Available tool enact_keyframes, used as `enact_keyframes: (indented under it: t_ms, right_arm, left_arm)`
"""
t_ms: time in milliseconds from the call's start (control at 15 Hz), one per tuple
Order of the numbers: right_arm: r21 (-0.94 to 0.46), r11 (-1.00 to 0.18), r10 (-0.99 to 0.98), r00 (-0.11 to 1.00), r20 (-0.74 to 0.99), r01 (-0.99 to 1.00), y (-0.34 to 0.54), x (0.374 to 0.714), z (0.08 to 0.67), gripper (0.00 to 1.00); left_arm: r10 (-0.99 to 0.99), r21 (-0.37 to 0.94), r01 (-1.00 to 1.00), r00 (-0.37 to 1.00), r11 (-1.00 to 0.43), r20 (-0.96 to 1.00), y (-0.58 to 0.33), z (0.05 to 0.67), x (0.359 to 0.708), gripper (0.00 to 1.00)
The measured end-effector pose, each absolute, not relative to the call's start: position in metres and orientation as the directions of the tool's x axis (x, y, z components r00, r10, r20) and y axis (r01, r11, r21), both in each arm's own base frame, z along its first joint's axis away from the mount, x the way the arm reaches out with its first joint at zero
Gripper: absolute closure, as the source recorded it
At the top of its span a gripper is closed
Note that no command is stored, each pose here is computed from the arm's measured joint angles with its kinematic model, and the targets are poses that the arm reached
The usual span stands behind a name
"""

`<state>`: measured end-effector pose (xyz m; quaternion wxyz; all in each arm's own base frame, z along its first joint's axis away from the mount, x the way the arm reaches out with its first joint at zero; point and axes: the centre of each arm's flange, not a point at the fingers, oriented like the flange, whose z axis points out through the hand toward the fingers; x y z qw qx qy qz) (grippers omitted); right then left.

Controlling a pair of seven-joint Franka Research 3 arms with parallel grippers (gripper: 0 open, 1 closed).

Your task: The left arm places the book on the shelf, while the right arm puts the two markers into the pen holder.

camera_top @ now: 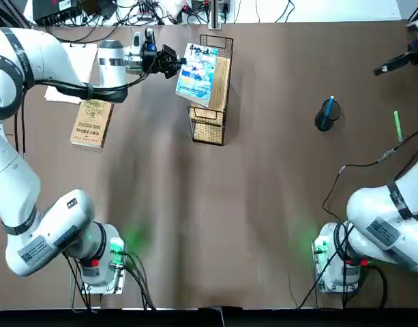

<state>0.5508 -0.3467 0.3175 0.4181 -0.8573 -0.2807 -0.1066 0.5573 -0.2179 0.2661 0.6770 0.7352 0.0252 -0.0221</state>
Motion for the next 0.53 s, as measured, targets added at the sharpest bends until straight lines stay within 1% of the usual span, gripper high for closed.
enact_keyframes:
  t_ms: [133, 267, 333, 533]
  right_arm:
    - [-0.631, -0.602, 0.403, 0.868, 0.290, 0.490, -0.370, 0.544, 0.323, 0.56]
    - [-0.574, -0.707, 0.401, 0.903, 0.155, 0.413, -0.384, 0.542, 0.323, 0.56]
    - [-0.503, -0.789, 0.384, 0.922, 0.046, 0.353, -0.395, 0.542, 0.321, 0.56]
    - [-0.357, -0.897, 0.320, 0.940, -0.119, 0.260, -0.416, 0.538, 0.317, 0.58]
  left_arm:
    - [0.023, 0.996, 0.044, 0.999, -0.081, -0.042, -0.228, 0.265, 0.555, 0.80]
    - [0.031, 0.996, 0.025, 0.999, -0.081, -0.022, -0.235, 0.263, 0.553, 0.80]
    - [0.036, 0.997, 0.011, 0.999, -0.076, -0.008, -0.240, 0.260, 0.551, 0.81]
    - [0.053, 0.997, -0.008, 0.999, -0.071, 0.012, -0.244, 0.248, 0.548, 0.81]
